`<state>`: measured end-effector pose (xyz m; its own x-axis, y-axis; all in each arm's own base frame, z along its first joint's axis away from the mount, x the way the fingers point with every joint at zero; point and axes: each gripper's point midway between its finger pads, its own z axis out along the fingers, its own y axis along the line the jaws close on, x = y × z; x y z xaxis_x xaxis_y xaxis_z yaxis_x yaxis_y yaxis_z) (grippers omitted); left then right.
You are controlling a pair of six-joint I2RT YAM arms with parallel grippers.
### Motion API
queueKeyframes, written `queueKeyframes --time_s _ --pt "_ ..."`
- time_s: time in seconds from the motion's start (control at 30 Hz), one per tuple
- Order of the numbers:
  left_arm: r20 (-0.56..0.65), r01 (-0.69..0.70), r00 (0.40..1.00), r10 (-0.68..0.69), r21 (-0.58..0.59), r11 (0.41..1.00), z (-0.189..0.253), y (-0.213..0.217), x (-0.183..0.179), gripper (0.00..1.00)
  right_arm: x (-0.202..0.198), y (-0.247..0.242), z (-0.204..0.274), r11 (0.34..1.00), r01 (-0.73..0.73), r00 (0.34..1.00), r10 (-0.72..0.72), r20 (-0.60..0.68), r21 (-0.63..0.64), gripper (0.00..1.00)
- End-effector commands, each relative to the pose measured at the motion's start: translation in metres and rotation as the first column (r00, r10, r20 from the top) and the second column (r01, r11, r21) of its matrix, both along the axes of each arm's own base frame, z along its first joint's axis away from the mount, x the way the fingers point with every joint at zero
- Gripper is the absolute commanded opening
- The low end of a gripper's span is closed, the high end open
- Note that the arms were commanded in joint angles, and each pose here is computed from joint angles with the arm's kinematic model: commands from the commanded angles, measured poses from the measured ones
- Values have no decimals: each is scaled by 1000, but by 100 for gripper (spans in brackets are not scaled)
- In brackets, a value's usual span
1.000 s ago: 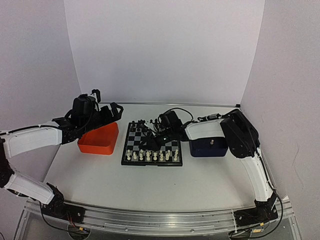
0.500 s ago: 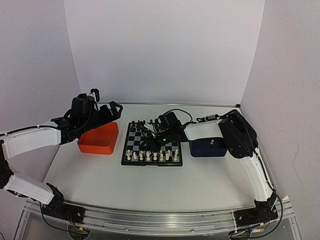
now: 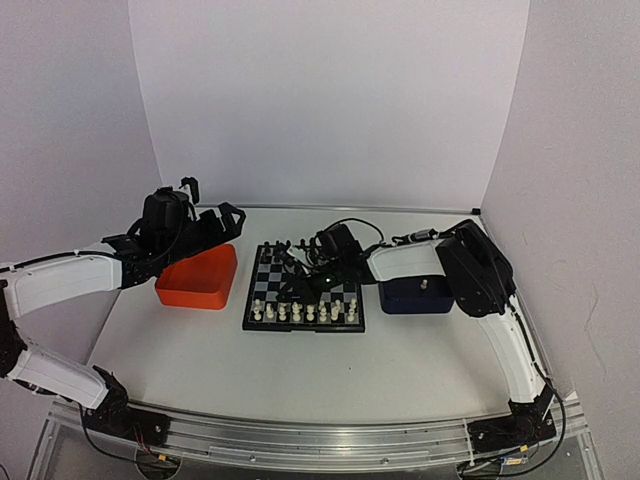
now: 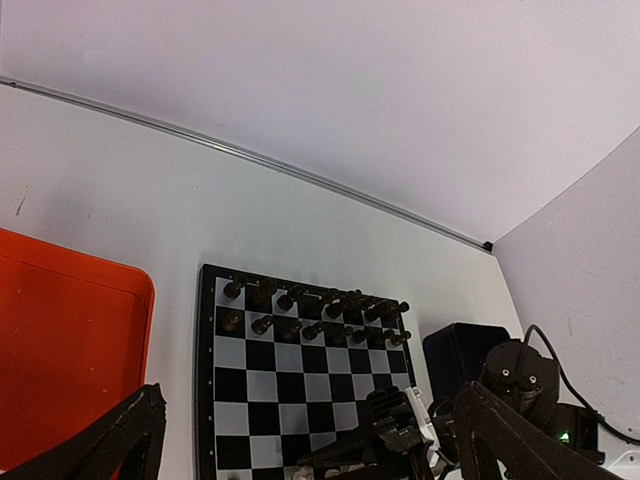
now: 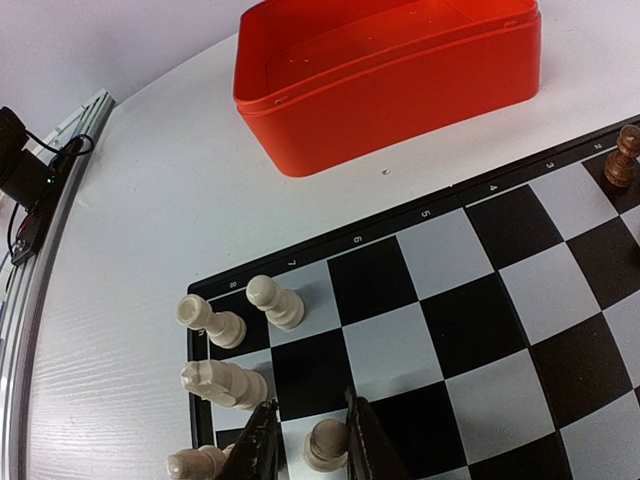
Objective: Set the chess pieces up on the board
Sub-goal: Place the chess piece on the chessboard, then pick up the chess piece from the storage box.
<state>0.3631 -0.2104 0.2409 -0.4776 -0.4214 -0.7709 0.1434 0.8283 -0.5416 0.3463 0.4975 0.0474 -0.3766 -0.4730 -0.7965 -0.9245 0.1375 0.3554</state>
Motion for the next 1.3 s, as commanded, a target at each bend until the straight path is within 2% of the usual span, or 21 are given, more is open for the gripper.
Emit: queueKeyframes --time_s 0.0,0.27,0.63,0.83,1.1,1.17,1.27 --pt "46 -10 999 11 -17 1000 17 3 0 100 -2 5 3 1000 -12 1000 12 14 -2 28" --pt "58 7 998 -6 -10 1000 20 0 1 100 1 5 19 1000 5 1000 -5 29 12 36" --pt "68 16 998 -16 7 1000 21 -3 3 100 -4 8 58 997 -19 999 15 42 76 37" --pt "92 22 996 -22 6 1000 28 -4 4 100 20 3 93 989 122 990 -127 60 87 40" --pt "116 56 992 -57 9 998 34 -14 10 100 54 -47 164 919 371 921 -382 71 135 55" --pt "123 64 990 -65 12 998 35 -16 11 100 64 -68 175 880 455 884 -464 45 137 65" --pt "137 70 988 -72 18 997 37 -19 15 100 80 -115 186 800 588 809 -582 -80 122 80"
